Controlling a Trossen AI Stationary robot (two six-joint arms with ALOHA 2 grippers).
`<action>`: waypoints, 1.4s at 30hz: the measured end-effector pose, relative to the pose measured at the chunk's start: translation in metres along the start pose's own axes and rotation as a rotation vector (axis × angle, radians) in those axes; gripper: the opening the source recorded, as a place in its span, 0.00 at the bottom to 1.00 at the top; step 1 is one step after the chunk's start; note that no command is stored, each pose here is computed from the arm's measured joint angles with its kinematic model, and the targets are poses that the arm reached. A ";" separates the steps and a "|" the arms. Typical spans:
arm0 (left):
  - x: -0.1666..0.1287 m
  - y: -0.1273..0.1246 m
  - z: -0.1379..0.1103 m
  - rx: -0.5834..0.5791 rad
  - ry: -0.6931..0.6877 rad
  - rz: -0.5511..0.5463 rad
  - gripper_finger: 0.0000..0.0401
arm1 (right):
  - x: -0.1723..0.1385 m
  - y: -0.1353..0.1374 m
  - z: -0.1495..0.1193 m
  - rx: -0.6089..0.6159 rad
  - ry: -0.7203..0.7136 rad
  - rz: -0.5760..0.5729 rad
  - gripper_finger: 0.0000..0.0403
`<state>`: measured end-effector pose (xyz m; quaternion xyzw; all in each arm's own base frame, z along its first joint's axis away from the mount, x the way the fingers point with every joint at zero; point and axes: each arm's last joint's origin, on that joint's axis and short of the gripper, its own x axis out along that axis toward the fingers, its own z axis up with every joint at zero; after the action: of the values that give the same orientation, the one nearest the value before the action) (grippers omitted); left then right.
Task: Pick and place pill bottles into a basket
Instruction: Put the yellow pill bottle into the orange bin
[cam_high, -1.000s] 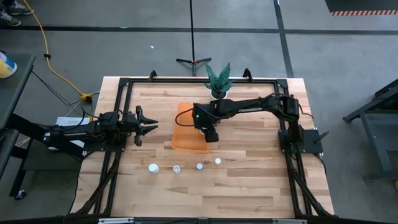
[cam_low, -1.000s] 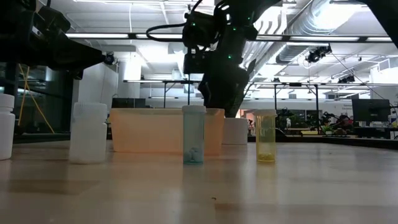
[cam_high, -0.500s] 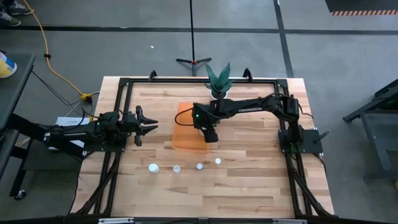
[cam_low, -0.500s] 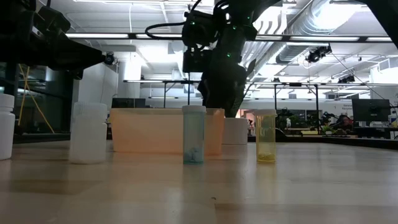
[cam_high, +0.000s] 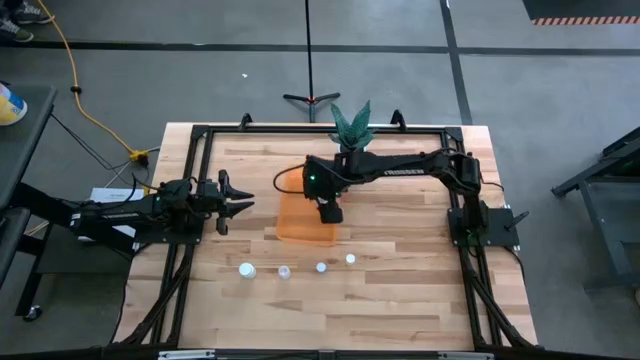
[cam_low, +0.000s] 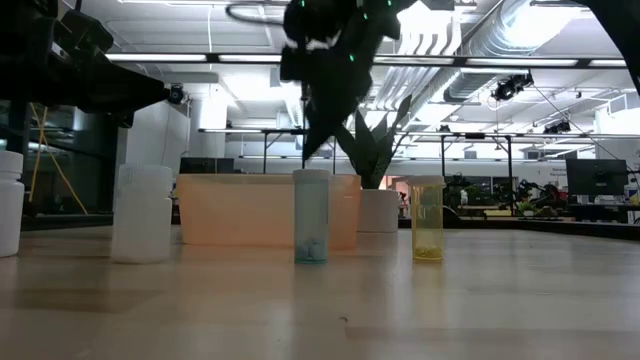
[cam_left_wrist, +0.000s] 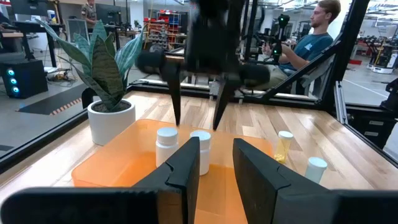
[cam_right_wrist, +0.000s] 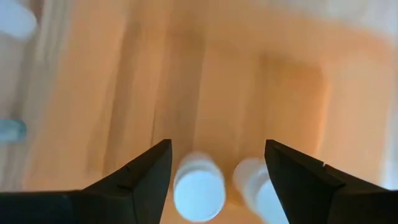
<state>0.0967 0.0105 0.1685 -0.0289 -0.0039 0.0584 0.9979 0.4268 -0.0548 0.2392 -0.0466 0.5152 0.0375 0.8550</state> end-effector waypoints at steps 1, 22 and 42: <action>0.000 0.000 0.000 0.000 0.000 0.000 0.33 | -0.005 0.001 0.005 -0.007 -0.021 0.001 0.61; 0.000 0.000 0.000 0.000 0.000 0.000 0.33 | -0.034 0.159 -0.029 -0.216 -0.067 0.107 0.61; 0.000 0.000 0.000 0.000 0.000 0.000 0.33 | -0.003 0.157 -0.089 -0.057 -0.097 0.109 0.61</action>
<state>0.0967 0.0105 0.1684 -0.0289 -0.0037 0.0582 0.9979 0.3296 0.0905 0.1937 -0.0409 0.4735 0.1008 0.8741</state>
